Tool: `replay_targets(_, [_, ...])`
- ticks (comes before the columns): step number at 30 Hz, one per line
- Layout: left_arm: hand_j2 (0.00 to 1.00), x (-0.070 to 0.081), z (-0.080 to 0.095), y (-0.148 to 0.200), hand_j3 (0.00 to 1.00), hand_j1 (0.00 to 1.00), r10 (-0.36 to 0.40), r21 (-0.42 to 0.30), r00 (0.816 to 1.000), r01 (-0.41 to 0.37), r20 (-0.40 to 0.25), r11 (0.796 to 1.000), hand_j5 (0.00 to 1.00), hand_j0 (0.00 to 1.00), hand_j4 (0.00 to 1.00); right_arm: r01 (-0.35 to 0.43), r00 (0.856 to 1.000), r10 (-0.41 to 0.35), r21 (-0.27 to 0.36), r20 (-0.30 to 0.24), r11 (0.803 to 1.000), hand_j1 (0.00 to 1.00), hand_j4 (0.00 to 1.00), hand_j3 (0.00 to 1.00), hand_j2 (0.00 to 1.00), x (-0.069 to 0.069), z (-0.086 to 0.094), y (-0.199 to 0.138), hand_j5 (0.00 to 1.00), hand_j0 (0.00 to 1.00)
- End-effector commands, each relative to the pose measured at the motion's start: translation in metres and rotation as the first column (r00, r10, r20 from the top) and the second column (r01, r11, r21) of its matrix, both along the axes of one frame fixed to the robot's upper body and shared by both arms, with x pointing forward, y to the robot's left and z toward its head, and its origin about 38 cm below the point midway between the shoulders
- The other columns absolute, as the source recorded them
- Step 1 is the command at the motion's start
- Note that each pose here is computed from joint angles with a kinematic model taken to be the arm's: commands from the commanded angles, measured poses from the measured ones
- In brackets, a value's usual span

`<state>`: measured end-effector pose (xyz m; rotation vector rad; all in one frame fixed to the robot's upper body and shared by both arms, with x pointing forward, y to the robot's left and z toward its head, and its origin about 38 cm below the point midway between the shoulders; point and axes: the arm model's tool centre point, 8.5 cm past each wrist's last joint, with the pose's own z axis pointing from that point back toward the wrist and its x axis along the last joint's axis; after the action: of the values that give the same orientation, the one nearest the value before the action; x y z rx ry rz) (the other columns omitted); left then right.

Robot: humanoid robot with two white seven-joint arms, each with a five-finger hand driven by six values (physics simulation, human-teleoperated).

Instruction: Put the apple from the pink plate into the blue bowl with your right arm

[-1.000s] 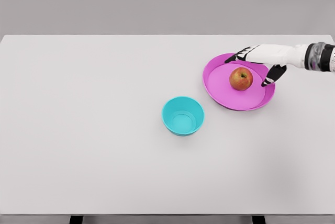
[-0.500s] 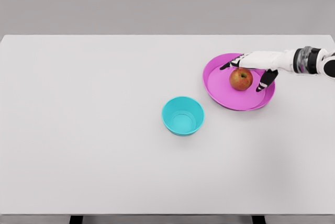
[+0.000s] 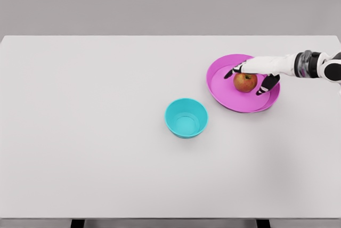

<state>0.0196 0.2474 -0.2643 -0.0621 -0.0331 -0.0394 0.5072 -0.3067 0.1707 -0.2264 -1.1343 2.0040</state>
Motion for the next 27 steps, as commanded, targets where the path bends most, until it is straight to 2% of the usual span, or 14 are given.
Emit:
replay_targets(1, [1.0, 0.0, 0.0, 0.0, 1.0, 1.0, 0.0, 0.0, 1.0, 0.0, 0.0, 1.0, 1.0, 1.0, 1.0, 0.003, 1.0, -0.003, -0.005, -0.001, 1.0, 0.71, 0.71, 0.71, 0.71, 0.0, -0.001, -0.001, 0.71, 0.71])
replay_targets(6, [1.0, 0.0, 0.0, 0.0, 1.0, 1.0, 0.0, 0.0, 1.0, 0.0, 0.0, 1.0, 1.0, 1.0, 1.0, 0.002, 1.0, -0.002, -0.012, -0.001, 1.0, 0.59, 0.59, 0.59, 0.59, 0.0, -0.001, -0.001, 0.59, 0.59])
replay_targets(16, [1.0, 0.0, 0.0, 0.0, 1.0, 1.0, 0.0, 0.0, 1.0, 0.0, 0.0, 1.0, 1.0, 1.0, 1.0, -0.007, 1.0, 0.007, -0.007, 0.016, 1.0, 0.57, 0.57, 0.57, 0.57, 0.001, 0.006, 0.002, 0.57, 0.57])
replay_targets(21, [1.0, 0.0, 0.0, 0.0, 1.0, 1.0, 0.0, 0.0, 1.0, 0.0, 0.0, 1.0, 1.0, 1.0, 1.0, -0.008, 1.0, 0.008, -0.005, 0.02, 1.0, 0.52, 0.52, 0.52, 0.52, 0.002, 0.007, 0.002, 0.52, 0.52])
replay_targets(27, [1.0, 0.0, 0.0, 0.0, 1.0, 1.0, 0.0, 0.0, 1.0, 0.0, 0.0, 1.0, 1.0, 1.0, 1.0, -0.024, 0.998, 0.024, 0.001, 0.05, 1.0, 0.5, 0.5, 0.5, 0.5, 0.003, 0.021, 0.005, 0.5, 0.5])
